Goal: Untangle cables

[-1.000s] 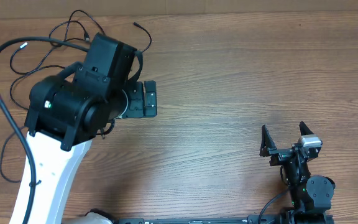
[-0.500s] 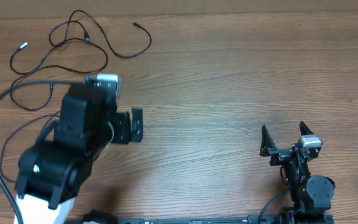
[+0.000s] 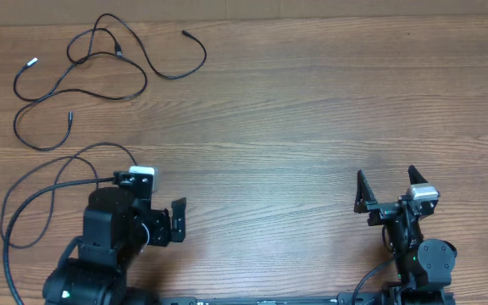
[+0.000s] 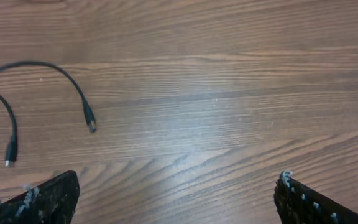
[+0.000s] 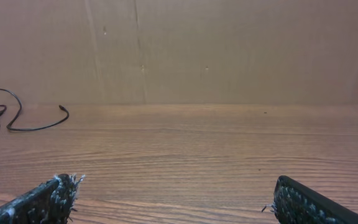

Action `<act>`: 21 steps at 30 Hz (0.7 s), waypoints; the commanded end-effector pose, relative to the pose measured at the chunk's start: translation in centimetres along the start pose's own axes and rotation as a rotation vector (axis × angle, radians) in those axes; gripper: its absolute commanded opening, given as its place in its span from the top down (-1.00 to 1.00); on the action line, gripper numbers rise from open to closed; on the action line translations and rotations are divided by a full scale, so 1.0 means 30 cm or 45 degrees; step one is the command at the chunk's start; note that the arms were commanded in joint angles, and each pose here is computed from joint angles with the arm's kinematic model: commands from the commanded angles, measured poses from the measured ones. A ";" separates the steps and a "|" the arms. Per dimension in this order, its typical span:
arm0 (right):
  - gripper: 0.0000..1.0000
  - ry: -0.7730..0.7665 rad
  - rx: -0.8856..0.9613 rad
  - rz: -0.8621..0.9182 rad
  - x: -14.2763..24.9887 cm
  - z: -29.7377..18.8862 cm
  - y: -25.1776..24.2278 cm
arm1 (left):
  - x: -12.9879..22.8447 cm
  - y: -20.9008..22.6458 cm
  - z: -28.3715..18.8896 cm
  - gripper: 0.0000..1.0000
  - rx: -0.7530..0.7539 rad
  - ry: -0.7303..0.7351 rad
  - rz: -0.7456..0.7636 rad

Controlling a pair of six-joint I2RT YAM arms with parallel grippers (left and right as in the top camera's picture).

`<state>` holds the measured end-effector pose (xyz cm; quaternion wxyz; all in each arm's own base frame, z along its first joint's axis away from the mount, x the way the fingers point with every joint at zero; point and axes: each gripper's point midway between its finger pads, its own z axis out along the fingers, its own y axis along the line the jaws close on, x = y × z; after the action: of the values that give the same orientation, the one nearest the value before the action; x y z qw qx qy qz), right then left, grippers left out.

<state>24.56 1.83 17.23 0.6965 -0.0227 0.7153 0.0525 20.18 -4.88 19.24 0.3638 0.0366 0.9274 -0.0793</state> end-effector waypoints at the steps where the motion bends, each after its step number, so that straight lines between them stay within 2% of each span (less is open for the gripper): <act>1: -0.99 -0.008 0.017 0.006 0.004 0.000 -0.009 | -0.020 -0.009 -0.001 -1.00 0.033 -0.104 0.009; 11: -1.00 -0.008 0.017 0.006 0.004 0.000 -0.009 | -0.041 -0.030 0.017 -0.99 0.094 -0.472 0.196; 21: -1.00 -0.007 0.016 0.006 0.004 0.000 -0.009 | -0.015 0.009 0.066 -0.99 0.090 -0.707 0.171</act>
<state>24.56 1.83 17.23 0.6964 -0.0227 0.7153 0.0528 21.77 -4.89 18.49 0.5895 0.0780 0.7990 -0.0894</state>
